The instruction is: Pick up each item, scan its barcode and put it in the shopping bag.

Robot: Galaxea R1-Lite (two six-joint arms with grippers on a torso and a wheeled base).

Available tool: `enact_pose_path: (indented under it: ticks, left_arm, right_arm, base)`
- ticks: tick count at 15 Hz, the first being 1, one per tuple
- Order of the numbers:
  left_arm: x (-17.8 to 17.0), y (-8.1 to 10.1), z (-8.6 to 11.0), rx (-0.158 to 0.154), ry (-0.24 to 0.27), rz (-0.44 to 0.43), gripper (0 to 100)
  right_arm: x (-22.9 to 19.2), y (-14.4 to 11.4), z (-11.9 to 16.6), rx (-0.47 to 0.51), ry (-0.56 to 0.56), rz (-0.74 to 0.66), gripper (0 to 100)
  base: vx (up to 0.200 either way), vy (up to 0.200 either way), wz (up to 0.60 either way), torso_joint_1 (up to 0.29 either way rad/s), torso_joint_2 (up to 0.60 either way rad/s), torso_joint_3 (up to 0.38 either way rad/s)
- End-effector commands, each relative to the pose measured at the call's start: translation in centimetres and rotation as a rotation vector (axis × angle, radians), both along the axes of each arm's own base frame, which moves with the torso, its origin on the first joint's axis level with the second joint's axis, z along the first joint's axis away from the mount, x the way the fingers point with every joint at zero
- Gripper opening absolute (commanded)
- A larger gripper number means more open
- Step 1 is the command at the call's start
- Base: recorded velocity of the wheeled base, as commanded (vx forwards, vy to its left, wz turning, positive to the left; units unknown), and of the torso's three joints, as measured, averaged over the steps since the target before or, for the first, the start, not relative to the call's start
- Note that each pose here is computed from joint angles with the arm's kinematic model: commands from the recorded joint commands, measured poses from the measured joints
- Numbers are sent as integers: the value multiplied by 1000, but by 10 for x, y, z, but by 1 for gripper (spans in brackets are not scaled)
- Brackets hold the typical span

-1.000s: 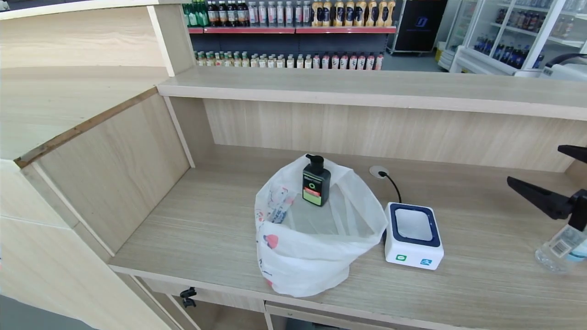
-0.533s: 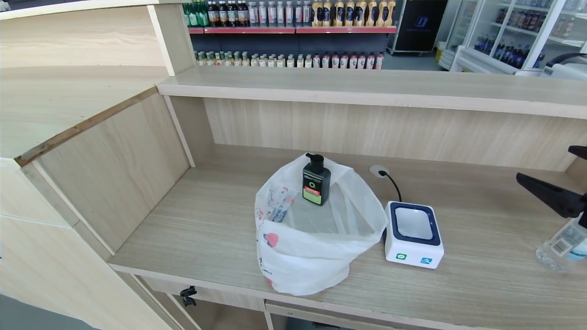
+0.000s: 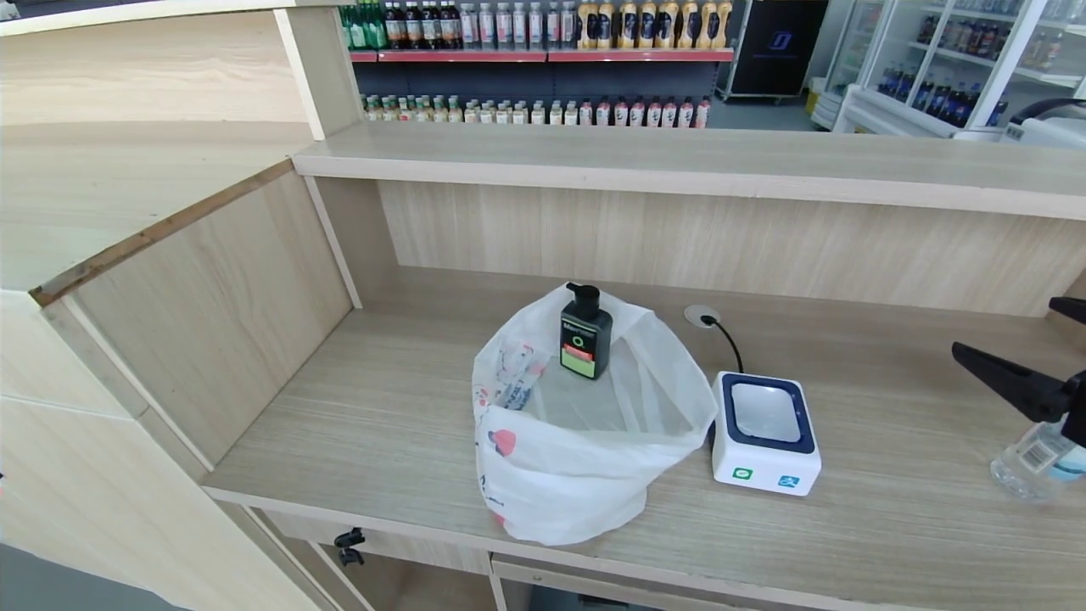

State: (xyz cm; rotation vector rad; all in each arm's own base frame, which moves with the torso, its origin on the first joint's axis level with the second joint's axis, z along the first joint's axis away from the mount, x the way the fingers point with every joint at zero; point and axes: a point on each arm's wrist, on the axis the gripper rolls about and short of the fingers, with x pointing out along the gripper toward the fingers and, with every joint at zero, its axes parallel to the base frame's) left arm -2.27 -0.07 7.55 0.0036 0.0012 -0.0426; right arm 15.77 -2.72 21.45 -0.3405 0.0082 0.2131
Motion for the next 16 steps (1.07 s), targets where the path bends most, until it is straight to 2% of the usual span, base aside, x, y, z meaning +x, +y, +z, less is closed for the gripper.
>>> enact_pose_path:
  ticks: [1, 5, 8, 14, 16]
  left_arm:
    - [0, 0, 0, -1, 0, 0, 100]
    - [0, 0, 0, -2, 0, 0, 100]
    - [0, 0, 0, -17, -1, 1, 100]
    - [0, 0, 0, -27, 0, 3, 100]
    - [0, 0, 0, -16, -1, 1, 100]
  right_arm:
    - [-1, 0, -4, 1, 11, 1, 100]
    - [0, 0, -5, 4, 16, 3, 100]
    - [0, 0, -4, 4, 14, 4, 100]
    - [13, -8, 4, 5, 6, -26, 100]
    - [23, -14, 9, 29, 6, -44, 100]
  base:
    - [0, 0, 0, 0, 0, 0]
    - [0, 0, 0, 0, 0, 0]
    - [0, 0, 0, 0, 0, 0]
    - [-200, 0, 0, 4, 2, 4]
    - [-200, 0, 0, 0, 2, 5]
